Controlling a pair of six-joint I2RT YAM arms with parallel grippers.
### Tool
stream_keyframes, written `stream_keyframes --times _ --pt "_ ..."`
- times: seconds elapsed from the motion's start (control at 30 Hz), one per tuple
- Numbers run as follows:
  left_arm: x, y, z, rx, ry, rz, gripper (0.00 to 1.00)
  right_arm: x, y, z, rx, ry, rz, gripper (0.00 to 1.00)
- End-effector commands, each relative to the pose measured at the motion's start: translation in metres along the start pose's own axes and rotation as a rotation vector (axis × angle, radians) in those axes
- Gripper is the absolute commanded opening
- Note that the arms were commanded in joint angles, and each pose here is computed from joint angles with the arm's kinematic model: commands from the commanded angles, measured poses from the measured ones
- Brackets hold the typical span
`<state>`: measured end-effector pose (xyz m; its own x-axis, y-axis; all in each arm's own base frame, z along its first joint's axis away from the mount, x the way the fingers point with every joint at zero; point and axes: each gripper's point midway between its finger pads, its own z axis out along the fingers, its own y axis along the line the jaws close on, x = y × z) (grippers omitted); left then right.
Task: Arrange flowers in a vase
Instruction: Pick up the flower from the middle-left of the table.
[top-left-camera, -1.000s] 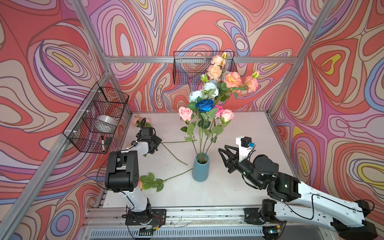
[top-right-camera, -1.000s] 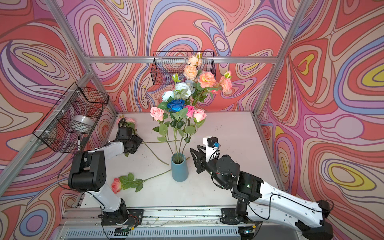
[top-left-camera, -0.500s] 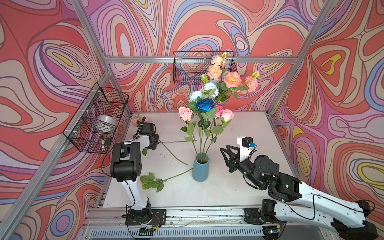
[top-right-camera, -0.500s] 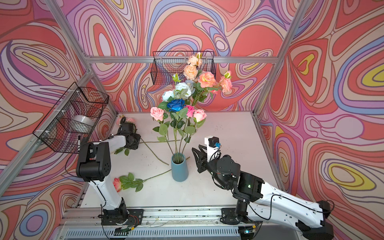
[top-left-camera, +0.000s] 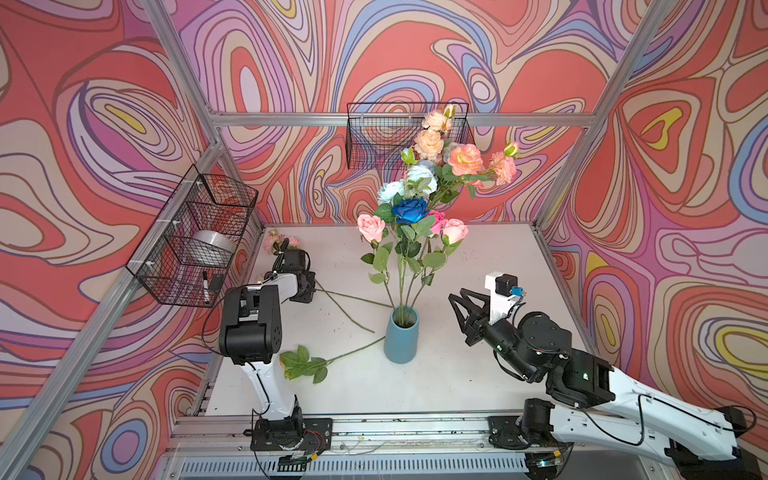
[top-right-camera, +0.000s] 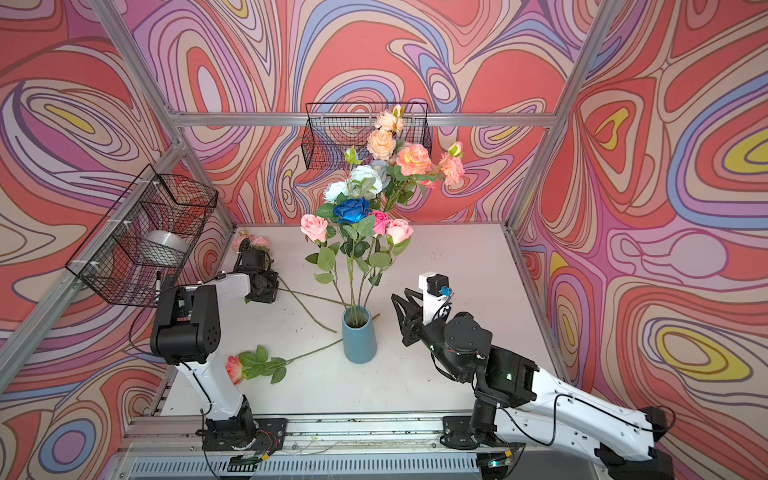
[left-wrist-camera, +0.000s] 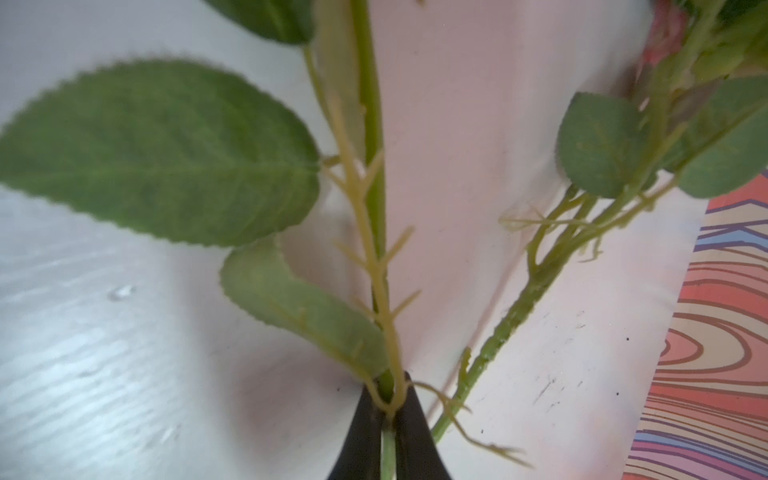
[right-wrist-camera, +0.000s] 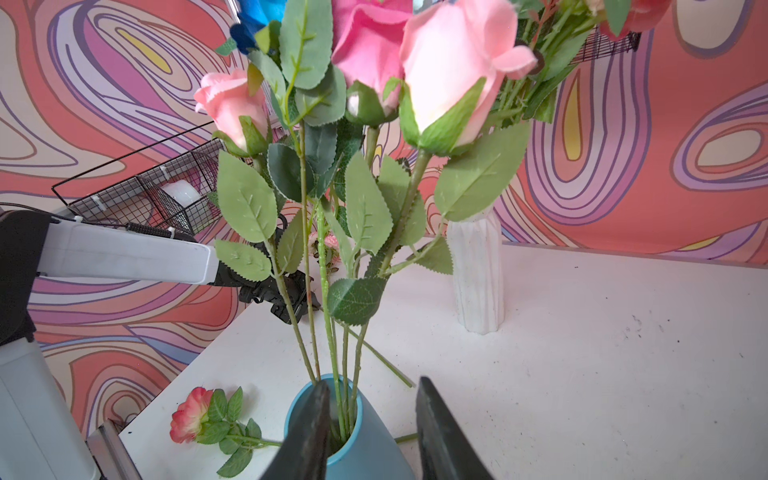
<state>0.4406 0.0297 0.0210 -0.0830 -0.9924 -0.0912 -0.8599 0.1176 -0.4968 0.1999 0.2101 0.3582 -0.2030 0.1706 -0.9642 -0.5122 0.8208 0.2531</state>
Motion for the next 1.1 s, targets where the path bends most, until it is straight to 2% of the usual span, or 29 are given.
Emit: stream_keyframes --times 0.0,0.07,0.23,0.43,0.73,0.97,1.07 --pt "0.007 0.039 0.007 -0.121 0.024 -0.031 0.03 0.007 -0.007 -0.002 0.024 0.014 -0.018 0.35" --pt "0.005 0.031 0.004 -0.094 0.019 -0.043 0.00 0.008 -0.007 -0.003 0.022 0.017 -0.019 0.35" --pt "-0.003 -0.004 -0.014 0.009 -0.005 -0.033 0.00 0.006 -0.006 -0.003 0.022 0.017 -0.021 0.35" --pt "-0.021 -0.048 -0.066 0.130 -0.096 0.074 0.00 0.004 -0.006 -0.003 0.022 0.012 -0.021 0.35" --pt "-0.037 -0.109 -0.173 0.384 -0.240 0.264 0.00 0.002 -0.002 -0.001 0.011 0.017 -0.028 0.35" --pt "-0.034 -0.143 -0.283 0.595 -0.386 0.442 0.00 -0.013 0.006 -0.002 -0.011 0.011 -0.048 0.42" --pt "-0.026 -0.149 -0.329 0.664 -0.404 0.532 0.00 -0.021 0.014 -0.002 -0.041 0.022 -0.060 0.45"
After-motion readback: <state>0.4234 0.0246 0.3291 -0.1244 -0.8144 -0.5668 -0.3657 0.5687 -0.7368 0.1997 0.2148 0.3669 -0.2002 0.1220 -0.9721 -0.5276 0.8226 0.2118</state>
